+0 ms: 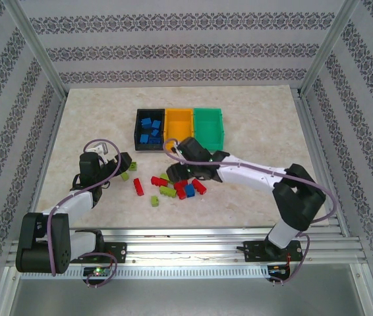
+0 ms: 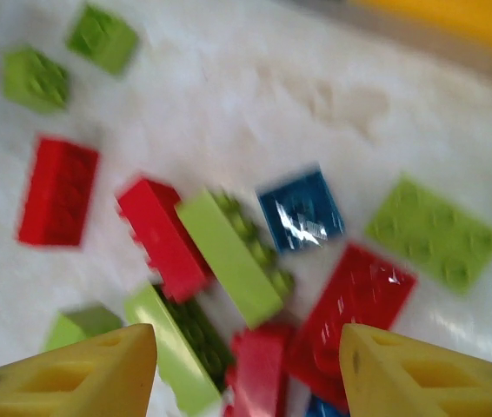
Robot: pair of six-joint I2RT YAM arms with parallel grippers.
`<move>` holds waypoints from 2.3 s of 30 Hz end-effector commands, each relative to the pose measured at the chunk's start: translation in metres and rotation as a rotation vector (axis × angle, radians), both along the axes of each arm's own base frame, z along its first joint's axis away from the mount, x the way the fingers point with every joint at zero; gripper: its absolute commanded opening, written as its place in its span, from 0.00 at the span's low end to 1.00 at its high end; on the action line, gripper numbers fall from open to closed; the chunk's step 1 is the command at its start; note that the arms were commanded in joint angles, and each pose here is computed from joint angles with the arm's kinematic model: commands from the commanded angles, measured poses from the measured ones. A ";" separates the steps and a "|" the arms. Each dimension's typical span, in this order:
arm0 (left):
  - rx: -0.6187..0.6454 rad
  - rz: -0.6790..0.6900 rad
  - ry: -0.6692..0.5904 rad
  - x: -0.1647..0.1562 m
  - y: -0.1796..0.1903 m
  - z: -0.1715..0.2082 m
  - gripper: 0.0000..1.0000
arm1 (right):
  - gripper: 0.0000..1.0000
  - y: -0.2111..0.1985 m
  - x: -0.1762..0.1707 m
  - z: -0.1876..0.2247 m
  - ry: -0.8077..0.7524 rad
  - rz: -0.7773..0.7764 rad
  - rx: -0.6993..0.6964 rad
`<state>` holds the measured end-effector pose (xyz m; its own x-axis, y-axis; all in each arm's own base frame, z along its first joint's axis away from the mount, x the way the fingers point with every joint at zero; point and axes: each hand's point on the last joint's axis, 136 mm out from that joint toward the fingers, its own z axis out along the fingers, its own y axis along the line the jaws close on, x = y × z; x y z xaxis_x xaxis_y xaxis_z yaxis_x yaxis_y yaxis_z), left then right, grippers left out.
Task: Sort the legos into containers by color
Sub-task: Pick up the lego from the bottom-center of the table.
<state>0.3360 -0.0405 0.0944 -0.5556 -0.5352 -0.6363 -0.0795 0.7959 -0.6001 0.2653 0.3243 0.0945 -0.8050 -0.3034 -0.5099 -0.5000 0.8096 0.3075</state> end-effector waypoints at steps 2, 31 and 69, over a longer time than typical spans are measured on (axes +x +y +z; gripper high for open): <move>-0.011 0.010 -0.054 0.004 0.003 0.013 0.79 | 0.57 -0.025 -0.023 -0.003 -0.024 -0.092 -0.006; 0.008 0.022 -0.049 0.003 0.007 0.010 0.79 | 0.56 -0.045 -0.031 -0.042 0.035 -0.237 -0.125; 0.013 0.041 -0.064 0.001 0.010 0.009 0.79 | 0.39 -0.046 -0.038 -0.066 0.081 -0.211 -0.257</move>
<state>0.3348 -0.0385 0.0980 -0.5311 -0.5455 -0.6484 -0.0778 0.7934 -0.6037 0.2284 0.2671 0.0280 -0.9018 -0.2148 -0.3750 -0.2704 0.9573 0.1018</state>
